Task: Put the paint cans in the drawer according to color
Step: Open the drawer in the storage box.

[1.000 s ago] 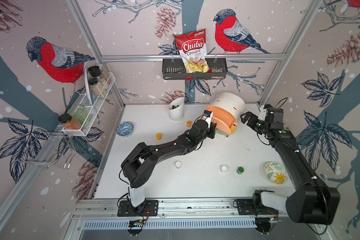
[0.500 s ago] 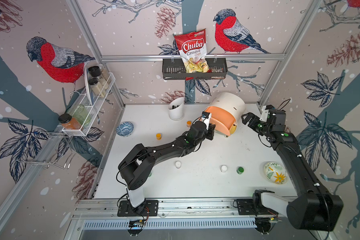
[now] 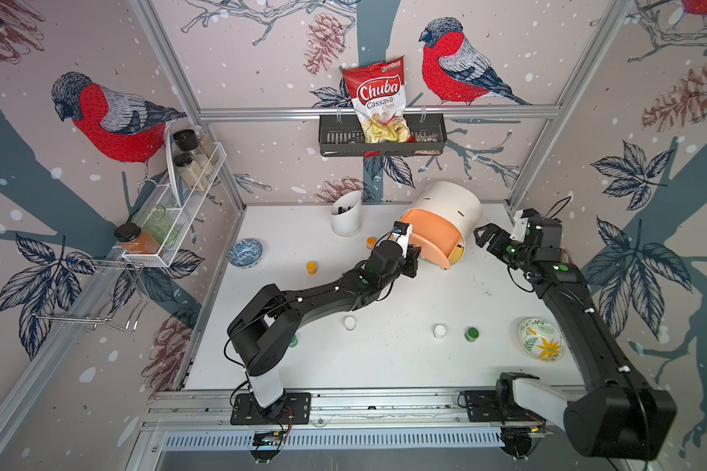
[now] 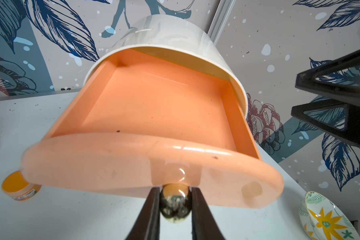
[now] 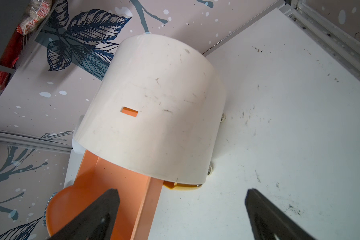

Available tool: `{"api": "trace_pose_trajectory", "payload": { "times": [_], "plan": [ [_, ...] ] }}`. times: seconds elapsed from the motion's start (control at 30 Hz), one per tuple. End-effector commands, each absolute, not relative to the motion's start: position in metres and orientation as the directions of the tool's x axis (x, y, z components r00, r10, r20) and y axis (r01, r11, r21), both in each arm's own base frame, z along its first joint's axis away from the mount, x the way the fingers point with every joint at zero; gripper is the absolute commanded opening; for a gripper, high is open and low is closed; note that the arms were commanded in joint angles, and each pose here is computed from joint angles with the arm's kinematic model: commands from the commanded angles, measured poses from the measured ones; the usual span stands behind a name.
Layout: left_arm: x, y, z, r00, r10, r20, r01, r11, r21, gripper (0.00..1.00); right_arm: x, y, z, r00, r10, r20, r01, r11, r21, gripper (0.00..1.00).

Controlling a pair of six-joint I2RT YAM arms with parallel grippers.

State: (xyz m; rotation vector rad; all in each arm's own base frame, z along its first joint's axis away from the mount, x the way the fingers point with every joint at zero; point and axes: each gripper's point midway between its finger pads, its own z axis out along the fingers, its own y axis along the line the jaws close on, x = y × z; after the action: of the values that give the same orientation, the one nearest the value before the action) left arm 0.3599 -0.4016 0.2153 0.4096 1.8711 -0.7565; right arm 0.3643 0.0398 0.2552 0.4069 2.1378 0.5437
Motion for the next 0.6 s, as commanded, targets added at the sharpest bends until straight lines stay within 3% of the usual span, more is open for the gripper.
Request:
{"api": "trace_pose_trajectory", "payload": {
  "times": [0.0, 0.07, 0.2, 0.57],
  "plan": [
    [0.358, -0.402, 0.219, -0.410, -0.079, -0.909, 0.590, 0.736, -0.331, 0.22, 0.362, 0.039, 0.254, -0.569, 0.478, -0.669, 0.106, 0.849, 0.517, 1.00],
    [0.359, -0.403, 0.217, -0.413, -0.074, -0.908, 0.588, 0.740, -0.327, 0.25, 0.362, 0.040, 0.254, -0.571, 0.477, -0.668, 0.105, 0.850, 0.516, 1.00],
    [0.360, -0.402, 0.221, -0.405, -0.079, -0.911, 0.584, 0.744, -0.325, 0.47, 0.359, 0.041, 0.254, -0.574, 0.472, -0.669, 0.106, 0.853, 0.511, 1.00],
    [0.355, -0.392, 0.245, -0.369, -0.086, -0.925, 0.593, 0.745, -0.306, 0.62, 0.329, 0.045, 0.232, -0.637, 0.426, -0.643, 0.135, 0.882, 0.452, 1.00]
  ]
}}
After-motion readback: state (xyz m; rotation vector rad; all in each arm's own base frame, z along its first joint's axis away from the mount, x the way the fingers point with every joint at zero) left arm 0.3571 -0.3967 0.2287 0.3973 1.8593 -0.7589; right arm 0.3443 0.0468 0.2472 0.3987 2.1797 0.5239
